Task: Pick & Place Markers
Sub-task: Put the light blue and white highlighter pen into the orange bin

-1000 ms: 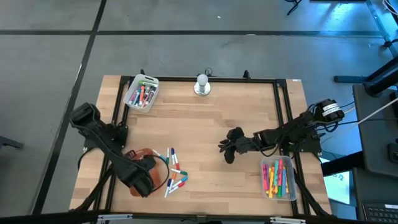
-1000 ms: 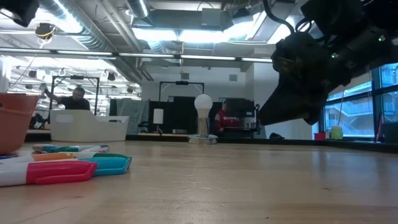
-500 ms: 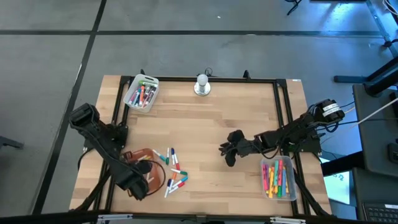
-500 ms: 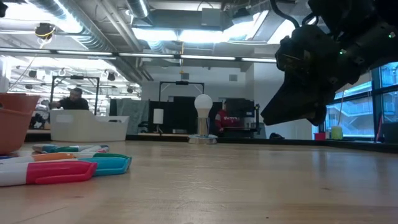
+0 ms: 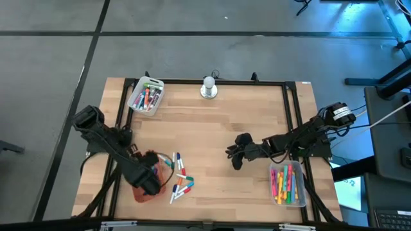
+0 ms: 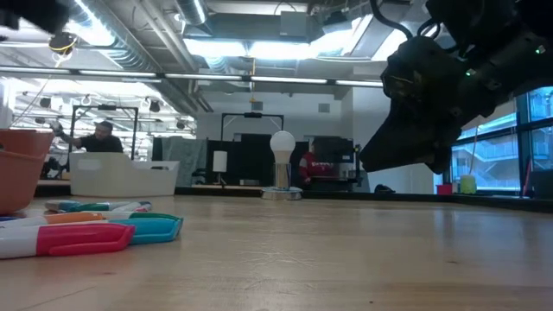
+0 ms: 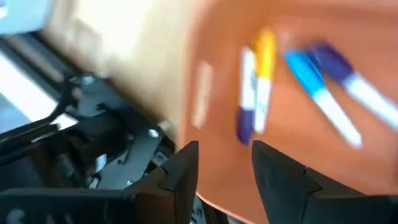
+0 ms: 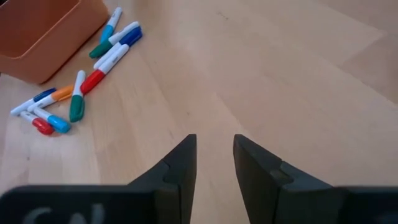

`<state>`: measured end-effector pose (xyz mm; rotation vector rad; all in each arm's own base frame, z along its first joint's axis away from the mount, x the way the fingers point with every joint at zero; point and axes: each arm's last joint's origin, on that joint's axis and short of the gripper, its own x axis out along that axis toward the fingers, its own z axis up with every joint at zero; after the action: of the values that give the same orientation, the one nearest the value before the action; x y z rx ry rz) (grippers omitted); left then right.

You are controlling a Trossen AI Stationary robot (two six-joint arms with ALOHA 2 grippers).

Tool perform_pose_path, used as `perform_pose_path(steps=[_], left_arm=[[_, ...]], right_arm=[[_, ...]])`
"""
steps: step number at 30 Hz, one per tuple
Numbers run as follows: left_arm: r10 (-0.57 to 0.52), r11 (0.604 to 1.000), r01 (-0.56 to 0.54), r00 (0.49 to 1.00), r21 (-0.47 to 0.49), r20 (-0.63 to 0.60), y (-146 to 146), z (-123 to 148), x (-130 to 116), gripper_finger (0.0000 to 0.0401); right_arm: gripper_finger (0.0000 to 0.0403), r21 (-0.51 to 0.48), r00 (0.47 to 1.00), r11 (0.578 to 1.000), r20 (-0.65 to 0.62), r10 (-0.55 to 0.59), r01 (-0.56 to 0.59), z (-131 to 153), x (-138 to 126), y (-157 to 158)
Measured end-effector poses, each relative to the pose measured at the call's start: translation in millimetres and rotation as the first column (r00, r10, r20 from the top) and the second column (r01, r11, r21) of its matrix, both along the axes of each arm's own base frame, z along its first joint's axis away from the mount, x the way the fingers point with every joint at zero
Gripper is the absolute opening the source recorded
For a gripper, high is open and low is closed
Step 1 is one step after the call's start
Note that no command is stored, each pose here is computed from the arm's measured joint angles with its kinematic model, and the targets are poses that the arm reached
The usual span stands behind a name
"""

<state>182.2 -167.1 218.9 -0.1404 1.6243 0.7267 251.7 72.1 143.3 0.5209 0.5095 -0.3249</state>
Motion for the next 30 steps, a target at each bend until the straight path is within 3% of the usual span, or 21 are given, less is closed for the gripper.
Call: perform_pose_path(steps=[4,8,14,18,21,26,30], left_arm=[[0.089,0.994,-0.092,0.995,0.06,0.05,10.1,10.4,9.6,0.0165],[0.048,0.992,-0.066,0.984,0.104,0.172,9.0,22.2,18.4,0.0192],[0.021,0.997,-0.039,0.965,0.062,0.261,-1.3,46.2,24.7,0.021],[-0.093,0.992,0.058,0.936,0.112,0.338,-3.8,53.1,30.5,0.02],[-0.167,0.981,0.106,0.881,0.161,0.442,-4.8,47.2,41.4,0.018],[-0.172,0.985,0.139,0.81,0.101,0.561,-0.9,26.8,66.5,0.0148],[-0.151,0.988,0.133,0.786,0.075,0.6,6.2,12.8,76.8,0.0131]], right_arm=[[0.0107,0.009,1.0,1.0,0.002,-0.003,0.003,0.0,-0.2,0.7],[0.0106,0.029,1.0,1.0,0.0,0.011,-0.011,-0.5,-2.8,7.8],[0.0106,0.016,1.0,1.0,0.013,0.01,-0.01,-0.1,-6.8,18.1],[0.0107,0.017,1.0,1.0,0.014,0.019,-0.02,-0.1,-8.0,21.2],[0.0107,0.009,1.0,1.0,0.013,0.026,-0.026,-0.1,-8.4,22.1],[0.0106,-0.006,1.0,1.0,0.019,0.006,-0.006,0.1,-8.3,21.3],[0.0106,-0.004,1.0,1.0,0.018,0.005,-0.005,0.0,-8.4,21.3]])
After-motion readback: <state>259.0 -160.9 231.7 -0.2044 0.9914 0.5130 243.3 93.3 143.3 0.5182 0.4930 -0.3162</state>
